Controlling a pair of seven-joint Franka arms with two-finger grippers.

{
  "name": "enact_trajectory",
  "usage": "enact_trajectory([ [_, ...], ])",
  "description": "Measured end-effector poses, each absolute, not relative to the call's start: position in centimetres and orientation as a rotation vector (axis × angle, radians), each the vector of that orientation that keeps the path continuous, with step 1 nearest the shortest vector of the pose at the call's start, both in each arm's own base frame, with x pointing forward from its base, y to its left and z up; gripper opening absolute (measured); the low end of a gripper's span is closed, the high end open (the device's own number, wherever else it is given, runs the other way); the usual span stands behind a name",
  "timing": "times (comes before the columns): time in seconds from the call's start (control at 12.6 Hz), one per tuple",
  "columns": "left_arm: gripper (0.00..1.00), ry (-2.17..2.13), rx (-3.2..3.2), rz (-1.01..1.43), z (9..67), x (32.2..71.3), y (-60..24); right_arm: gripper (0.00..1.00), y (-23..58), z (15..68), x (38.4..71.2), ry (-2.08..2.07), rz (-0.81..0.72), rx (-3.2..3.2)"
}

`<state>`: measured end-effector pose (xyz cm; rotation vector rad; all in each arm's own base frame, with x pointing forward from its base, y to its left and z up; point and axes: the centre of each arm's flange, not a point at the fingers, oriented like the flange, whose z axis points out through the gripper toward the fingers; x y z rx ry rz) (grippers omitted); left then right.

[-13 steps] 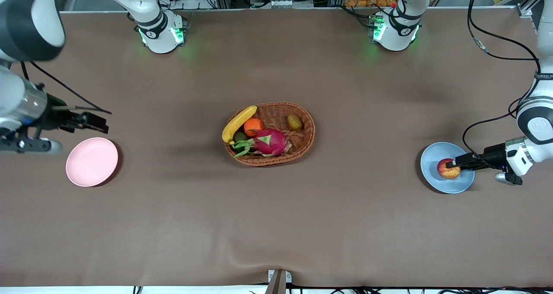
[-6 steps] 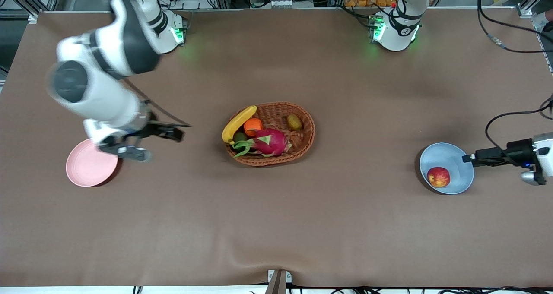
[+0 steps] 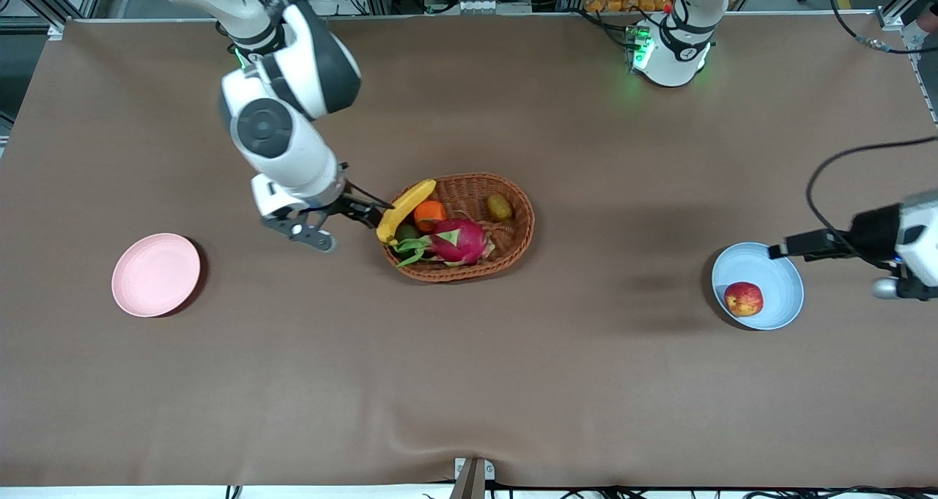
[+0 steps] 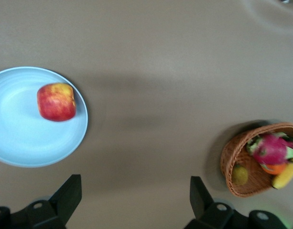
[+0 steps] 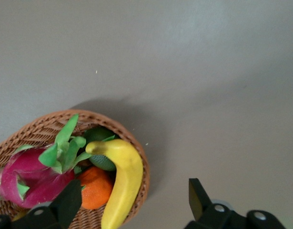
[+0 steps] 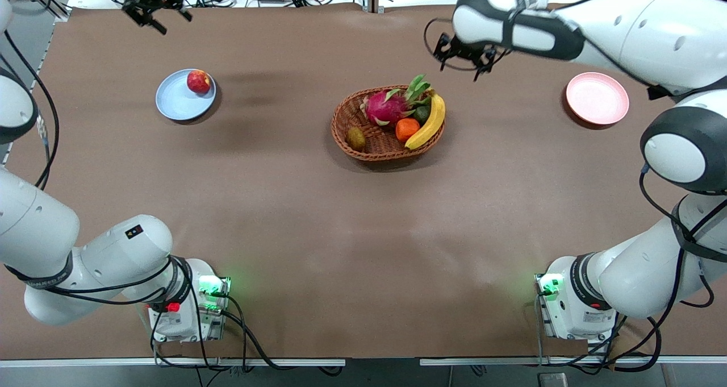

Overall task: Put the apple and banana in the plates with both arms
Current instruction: 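Grasp the yellow banana with the right gripper while the left gripper withdraws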

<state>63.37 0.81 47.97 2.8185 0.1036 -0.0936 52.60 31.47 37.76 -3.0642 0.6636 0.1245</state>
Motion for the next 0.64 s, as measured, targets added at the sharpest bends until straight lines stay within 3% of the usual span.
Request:
enact_trajectory([
  [0.32,1.0,0.048,3.037,-0.024,52.9,61.0,-7.8,0.95,32.9,33.1,49.5,0.706,0.086,-3.08],
  [0.64,1.0,0.062,3.093,0.003,57.9,59.4,-7.4,0.95,34.1,29.9,48.5,0.794,0.066,-3.069],
])
